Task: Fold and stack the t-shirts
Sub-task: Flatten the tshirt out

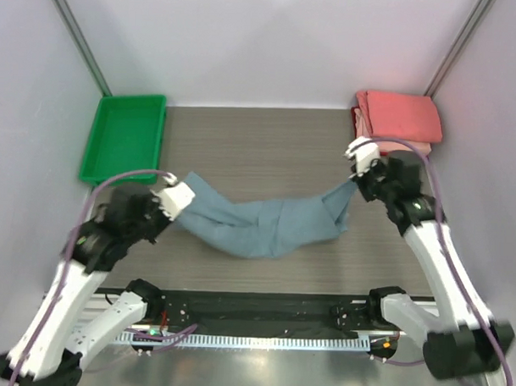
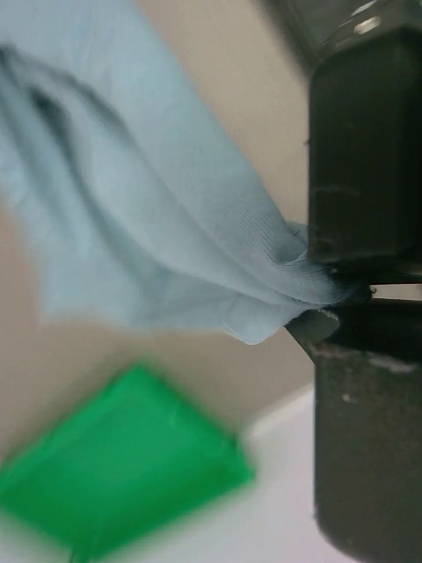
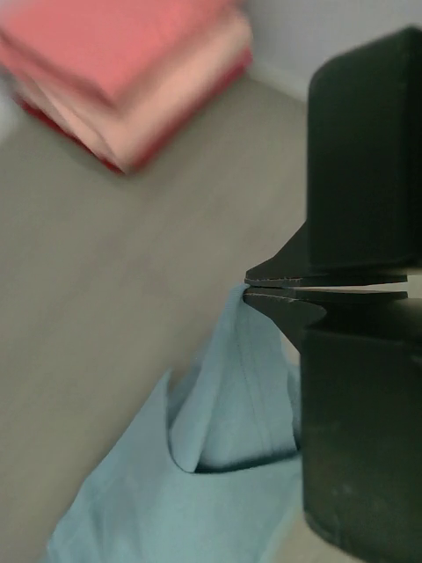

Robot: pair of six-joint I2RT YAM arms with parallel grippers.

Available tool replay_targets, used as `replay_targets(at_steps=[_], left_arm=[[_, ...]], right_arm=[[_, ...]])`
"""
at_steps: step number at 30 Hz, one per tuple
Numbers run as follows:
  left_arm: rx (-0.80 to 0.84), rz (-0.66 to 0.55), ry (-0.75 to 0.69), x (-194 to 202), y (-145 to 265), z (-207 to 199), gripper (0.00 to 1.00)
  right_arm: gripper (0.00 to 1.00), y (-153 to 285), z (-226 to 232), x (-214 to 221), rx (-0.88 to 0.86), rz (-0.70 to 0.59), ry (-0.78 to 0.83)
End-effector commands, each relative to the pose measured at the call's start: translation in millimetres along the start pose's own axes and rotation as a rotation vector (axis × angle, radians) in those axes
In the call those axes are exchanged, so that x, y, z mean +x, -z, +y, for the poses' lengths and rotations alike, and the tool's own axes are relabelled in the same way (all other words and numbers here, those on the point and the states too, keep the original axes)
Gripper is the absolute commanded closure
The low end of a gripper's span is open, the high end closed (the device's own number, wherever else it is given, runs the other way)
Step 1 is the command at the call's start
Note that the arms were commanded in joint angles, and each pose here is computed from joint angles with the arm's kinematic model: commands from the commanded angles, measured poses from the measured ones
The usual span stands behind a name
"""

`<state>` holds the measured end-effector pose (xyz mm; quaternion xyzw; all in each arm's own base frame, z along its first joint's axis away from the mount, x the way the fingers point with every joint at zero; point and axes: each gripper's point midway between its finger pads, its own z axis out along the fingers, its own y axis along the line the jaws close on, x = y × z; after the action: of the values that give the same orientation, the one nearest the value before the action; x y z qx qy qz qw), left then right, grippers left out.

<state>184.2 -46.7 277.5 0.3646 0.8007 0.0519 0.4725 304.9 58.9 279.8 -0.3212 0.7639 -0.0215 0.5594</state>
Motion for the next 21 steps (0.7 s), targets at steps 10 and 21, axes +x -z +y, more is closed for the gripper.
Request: replay_targets(at_steps=[10,21], left_arm=[[0.112,0.130,-0.018,-52,-85,9,1.00],[0.617,0.177,0.049,27,9,-106,0.91]], right_arm=[[0.99,-91,-79,-49,0.126,-0.002,-0.005],[0.99,24,28,-6,-0.154,-0.001,-0.058]])
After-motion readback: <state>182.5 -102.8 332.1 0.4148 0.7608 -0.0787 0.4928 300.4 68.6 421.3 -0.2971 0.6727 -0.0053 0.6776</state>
